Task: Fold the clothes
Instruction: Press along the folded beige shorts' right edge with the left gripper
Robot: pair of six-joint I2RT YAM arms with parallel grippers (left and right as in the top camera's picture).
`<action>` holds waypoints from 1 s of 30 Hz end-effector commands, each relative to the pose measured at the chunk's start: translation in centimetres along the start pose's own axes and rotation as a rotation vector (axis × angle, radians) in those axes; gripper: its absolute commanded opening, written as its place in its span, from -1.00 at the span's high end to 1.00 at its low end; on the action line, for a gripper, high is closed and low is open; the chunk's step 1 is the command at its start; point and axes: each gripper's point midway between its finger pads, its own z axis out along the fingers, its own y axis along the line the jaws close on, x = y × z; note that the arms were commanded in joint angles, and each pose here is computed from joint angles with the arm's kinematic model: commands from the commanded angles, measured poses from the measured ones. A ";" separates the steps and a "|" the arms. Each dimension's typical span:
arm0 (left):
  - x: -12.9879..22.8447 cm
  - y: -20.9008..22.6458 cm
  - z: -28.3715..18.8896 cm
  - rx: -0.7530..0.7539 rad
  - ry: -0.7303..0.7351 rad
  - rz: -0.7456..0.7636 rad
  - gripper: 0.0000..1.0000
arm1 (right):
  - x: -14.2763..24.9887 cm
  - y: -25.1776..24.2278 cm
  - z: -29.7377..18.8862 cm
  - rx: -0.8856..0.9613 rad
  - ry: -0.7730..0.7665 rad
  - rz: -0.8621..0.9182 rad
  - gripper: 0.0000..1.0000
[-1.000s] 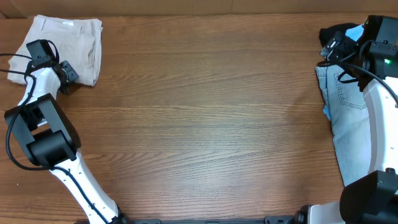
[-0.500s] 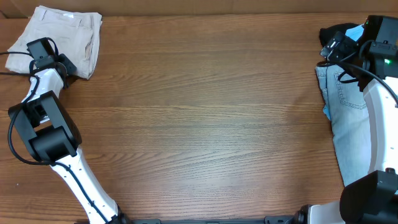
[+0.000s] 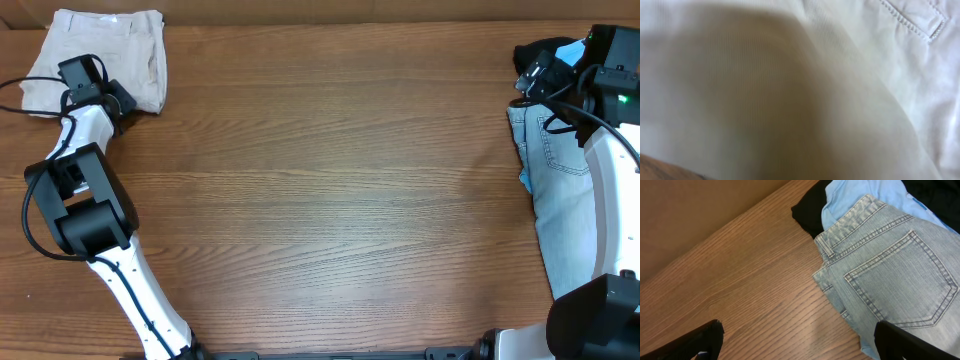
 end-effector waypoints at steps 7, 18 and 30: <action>7.9 3.5 2.1 -0.199 0.259 0.056 0.55 | -0.8 0.1 -0.3 0.002 -0.023 0.000 -1.00; 5.5 6.1 -1.9 -0.366 0.346 0.195 -0.12 | -0.8 0.1 -0.3 0.002 -0.023 0.000 -1.00; 2.0 4.9 -7.5 -0.369 0.411 0.221 -0.60 | -0.8 0.1 -0.3 0.002 -0.023 0.000 -1.00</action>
